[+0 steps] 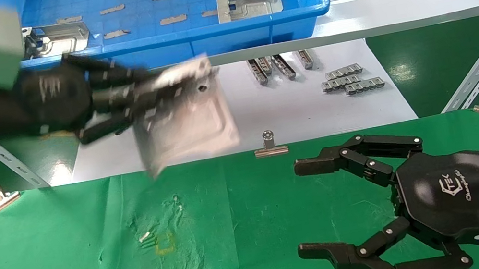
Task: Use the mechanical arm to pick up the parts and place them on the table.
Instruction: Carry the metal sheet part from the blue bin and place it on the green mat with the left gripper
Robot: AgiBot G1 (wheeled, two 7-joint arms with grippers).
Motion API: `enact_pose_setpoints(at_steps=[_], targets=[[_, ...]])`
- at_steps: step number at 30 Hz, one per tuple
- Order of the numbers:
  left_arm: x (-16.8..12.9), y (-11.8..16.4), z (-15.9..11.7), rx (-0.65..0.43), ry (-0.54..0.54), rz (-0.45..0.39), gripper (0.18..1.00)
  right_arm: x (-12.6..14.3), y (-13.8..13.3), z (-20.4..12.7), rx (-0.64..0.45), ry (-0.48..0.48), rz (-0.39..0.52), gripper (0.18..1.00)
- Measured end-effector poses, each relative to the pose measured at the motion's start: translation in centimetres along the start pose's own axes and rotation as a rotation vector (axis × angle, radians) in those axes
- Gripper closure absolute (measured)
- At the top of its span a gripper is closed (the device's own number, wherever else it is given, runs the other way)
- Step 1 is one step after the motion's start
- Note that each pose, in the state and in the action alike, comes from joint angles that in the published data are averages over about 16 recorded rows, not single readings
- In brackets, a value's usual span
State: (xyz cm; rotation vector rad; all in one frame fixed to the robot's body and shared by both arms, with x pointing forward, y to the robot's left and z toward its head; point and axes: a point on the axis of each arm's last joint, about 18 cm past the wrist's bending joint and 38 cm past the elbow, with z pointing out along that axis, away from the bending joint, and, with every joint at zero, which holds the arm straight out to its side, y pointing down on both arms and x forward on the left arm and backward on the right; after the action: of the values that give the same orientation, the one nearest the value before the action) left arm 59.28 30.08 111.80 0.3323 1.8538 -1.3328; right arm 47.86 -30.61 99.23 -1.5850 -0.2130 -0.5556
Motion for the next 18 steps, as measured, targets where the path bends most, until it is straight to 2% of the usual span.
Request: enact_pose_setpoints(at_steps=[10,18], targets=[[5.7,8.5,0.4,-0.217,0.157,-0.009,0.908,0.0,0.0,0.0,0.000,0.000,0.000,0.295],[7.4,13.3,1.0,-0.335,0.208,0.005,0.908,0.0,0.0,0.0,0.000,0.000,0.000,0.211]])
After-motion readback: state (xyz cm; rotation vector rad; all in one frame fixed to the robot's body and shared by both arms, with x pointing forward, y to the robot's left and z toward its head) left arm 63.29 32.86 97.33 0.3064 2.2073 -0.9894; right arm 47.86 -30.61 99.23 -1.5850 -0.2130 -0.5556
